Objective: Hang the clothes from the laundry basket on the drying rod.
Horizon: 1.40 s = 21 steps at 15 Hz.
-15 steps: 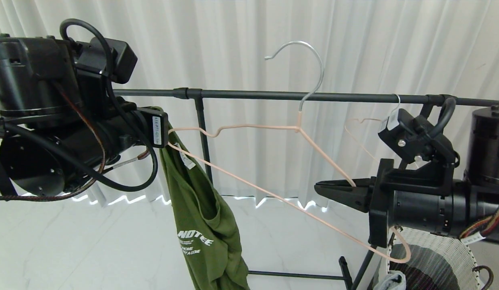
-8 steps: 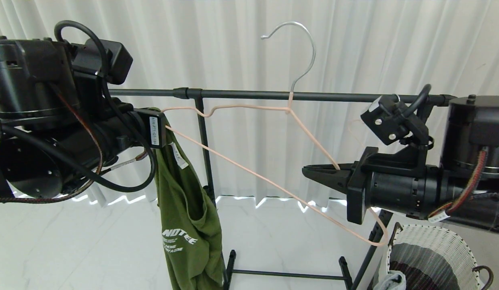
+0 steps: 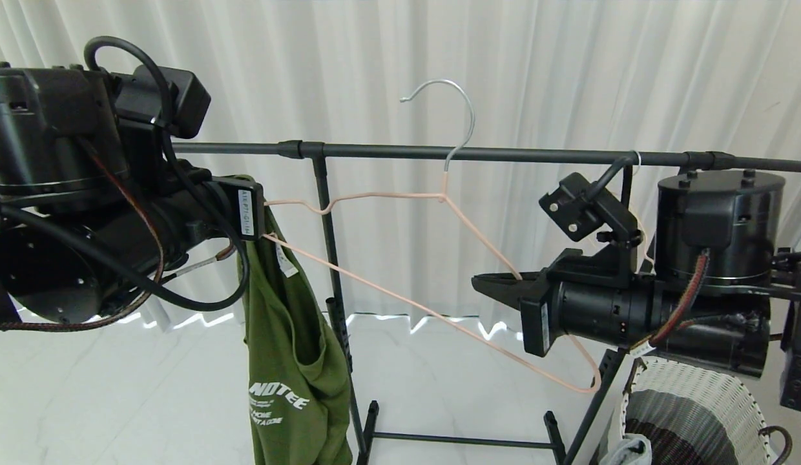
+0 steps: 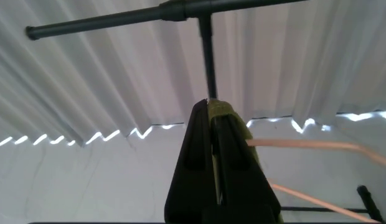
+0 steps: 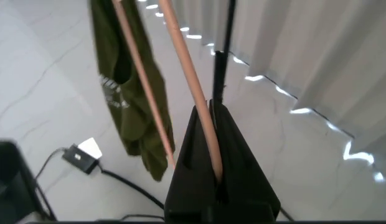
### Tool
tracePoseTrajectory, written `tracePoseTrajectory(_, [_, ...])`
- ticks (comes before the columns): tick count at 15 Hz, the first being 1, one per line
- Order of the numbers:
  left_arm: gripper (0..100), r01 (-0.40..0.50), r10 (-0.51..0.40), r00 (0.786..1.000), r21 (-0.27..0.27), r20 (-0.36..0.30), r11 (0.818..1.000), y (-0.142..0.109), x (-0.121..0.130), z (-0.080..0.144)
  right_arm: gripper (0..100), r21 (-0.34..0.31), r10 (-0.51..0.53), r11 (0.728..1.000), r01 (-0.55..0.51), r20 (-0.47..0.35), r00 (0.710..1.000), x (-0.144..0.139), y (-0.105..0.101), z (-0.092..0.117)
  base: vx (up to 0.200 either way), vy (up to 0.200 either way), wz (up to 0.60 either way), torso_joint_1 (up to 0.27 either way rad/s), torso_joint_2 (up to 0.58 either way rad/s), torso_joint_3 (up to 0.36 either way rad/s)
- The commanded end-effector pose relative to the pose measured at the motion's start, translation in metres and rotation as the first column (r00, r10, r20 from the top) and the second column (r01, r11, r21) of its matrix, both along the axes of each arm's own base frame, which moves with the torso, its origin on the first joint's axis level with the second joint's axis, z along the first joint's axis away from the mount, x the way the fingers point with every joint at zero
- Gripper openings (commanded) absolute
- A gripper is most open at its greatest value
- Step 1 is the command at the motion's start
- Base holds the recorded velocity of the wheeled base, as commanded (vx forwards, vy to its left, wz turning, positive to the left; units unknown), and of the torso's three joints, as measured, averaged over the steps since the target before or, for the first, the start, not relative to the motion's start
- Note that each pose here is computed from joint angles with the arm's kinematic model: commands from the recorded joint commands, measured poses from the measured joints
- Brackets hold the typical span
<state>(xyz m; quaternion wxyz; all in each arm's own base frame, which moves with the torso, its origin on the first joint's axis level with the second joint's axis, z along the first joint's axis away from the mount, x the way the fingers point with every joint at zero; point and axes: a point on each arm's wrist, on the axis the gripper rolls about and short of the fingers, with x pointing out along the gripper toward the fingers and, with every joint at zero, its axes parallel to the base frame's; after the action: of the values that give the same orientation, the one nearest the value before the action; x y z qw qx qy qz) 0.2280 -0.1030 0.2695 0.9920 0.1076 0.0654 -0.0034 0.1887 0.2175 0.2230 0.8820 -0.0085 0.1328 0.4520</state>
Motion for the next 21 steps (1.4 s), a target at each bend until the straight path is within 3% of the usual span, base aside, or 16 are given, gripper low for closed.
tracePoseTrajectory(1, [0, -0.029, 0.029, 1.0, 0.005, 0.0, 1.0, 0.0, 0.001, 0.0, 0, 0.013, -0.056, 0.998, 0.057, -0.034, 0.998, 0.006, 0.012, 0.002, 0.0, 0.0, 0.0, 0.0, 0.0, 0.0])
tracePoseTrajectory(8, [0, -0.038, 0.038, 0.999, -0.004, -0.022, 0.999, -0.003, 0.006, -0.007, 0, 0.022, -0.102, 0.994, 0.106, -0.127, 0.987, 0.005, 0.032, -0.006, 0.0, 0.0, 0.0, 0.0, 0.0, 0.0])
tracePoseTrajectory(16, [0, -0.065, 0.065, 0.998, -0.029, -0.006, 0.997, -0.005, 0.01, -0.002, 0, 0.067, 0.097, 0.994, -0.084, -0.22, 0.971, -0.051, 0.071, -0.01, 0.0, 0.0, 0.0, 0.0, 0.0, 0.0])
tracePoseTrajectory(18, [0, -0.065, 0.065, 0.998, -0.033, 0.0, 0.997, -0.004, 0.009, 0.0, 0, 0.068, 0.076, 0.996, -0.062, -0.234, 0.969, -0.045, 0.078, -0.017, 0.0, 0.0, 0.0, 0.0, 0.0, 0.0])
tracePoseTrajectory(21, [0, -0.059, 0.06, 0.998, -0.055, 0.018, 0.997, -0.002, 0.001, 0.005, 0, 0.105, 0.005, 0.994, 0.019, -0.226, 0.974, -0.022, 0.071, -0.011, 0.0, 0.0, 0.0, 0.0, 0.0, 0.0])
